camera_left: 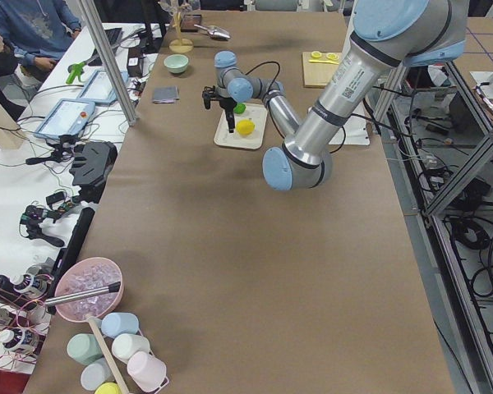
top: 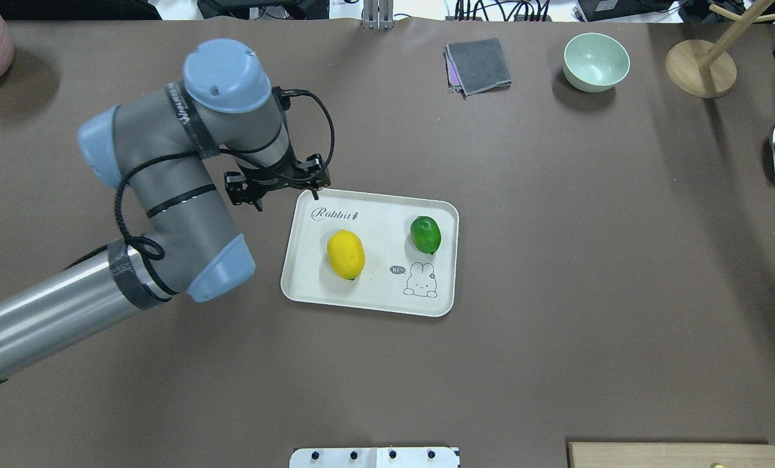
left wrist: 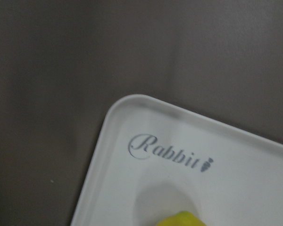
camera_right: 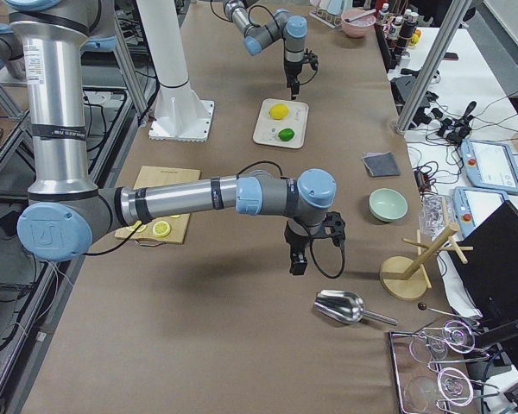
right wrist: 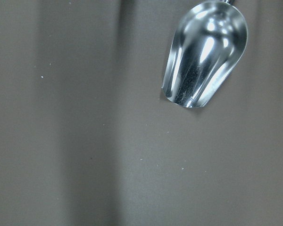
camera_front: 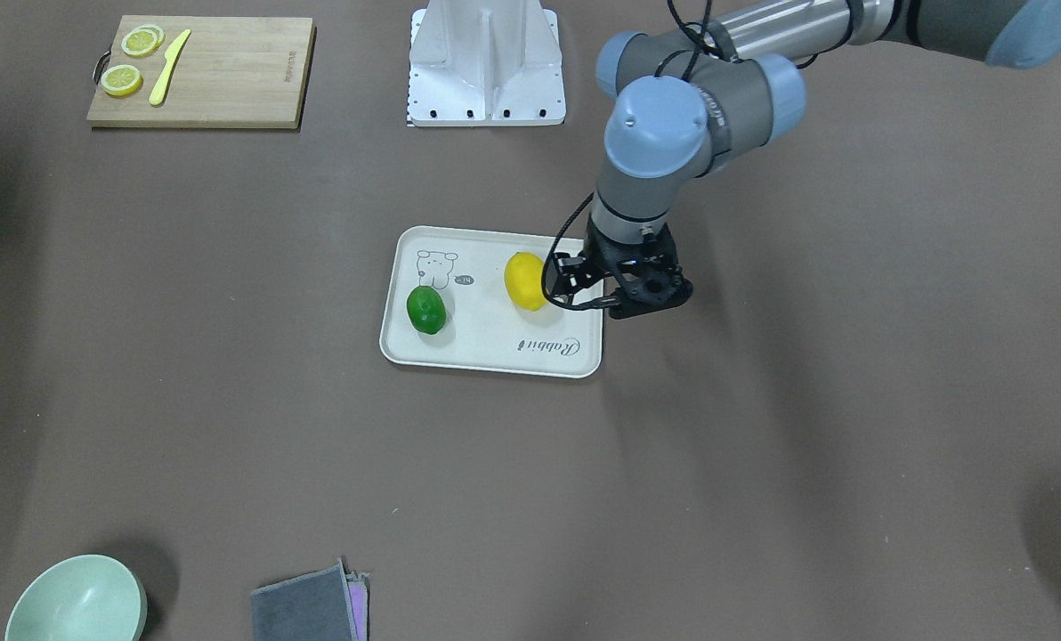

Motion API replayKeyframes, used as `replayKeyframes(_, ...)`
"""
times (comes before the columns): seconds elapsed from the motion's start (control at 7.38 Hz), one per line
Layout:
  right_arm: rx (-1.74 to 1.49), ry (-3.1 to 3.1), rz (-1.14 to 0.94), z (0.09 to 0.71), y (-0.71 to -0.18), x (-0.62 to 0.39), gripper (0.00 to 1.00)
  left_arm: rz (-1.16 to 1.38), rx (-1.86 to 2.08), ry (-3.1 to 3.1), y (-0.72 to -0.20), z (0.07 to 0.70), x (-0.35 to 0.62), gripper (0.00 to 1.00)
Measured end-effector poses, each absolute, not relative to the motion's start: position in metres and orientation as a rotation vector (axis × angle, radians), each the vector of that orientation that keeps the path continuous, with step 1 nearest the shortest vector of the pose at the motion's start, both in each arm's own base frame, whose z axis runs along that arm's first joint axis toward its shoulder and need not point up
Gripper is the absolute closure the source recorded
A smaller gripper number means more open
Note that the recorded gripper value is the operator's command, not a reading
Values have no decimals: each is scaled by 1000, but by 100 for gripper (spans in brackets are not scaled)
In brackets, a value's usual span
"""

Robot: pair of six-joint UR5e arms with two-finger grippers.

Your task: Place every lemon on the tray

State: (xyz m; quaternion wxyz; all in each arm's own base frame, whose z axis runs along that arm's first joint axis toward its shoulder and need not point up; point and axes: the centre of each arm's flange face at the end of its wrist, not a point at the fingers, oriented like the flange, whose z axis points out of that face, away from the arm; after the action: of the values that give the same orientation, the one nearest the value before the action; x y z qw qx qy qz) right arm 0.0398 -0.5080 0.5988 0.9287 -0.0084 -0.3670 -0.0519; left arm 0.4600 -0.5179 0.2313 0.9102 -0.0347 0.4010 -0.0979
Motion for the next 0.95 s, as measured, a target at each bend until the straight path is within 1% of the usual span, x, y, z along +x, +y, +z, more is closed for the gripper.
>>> replayKeyframes(0.27, -18, -751, -65, 603, -521, 57, 0, -159, -60, 814, -528, 297, 373, 2)
replayKeyframes(0.54, -22, -766, -43, 605, -522, 64, 0, -78, -52, 779, -534, 380, 287, 2)
replayKeyframes(0.95, -29, -783, -12, 602, -523, 65, 0, 13, -55, 716, -526, 499, 176, 2)
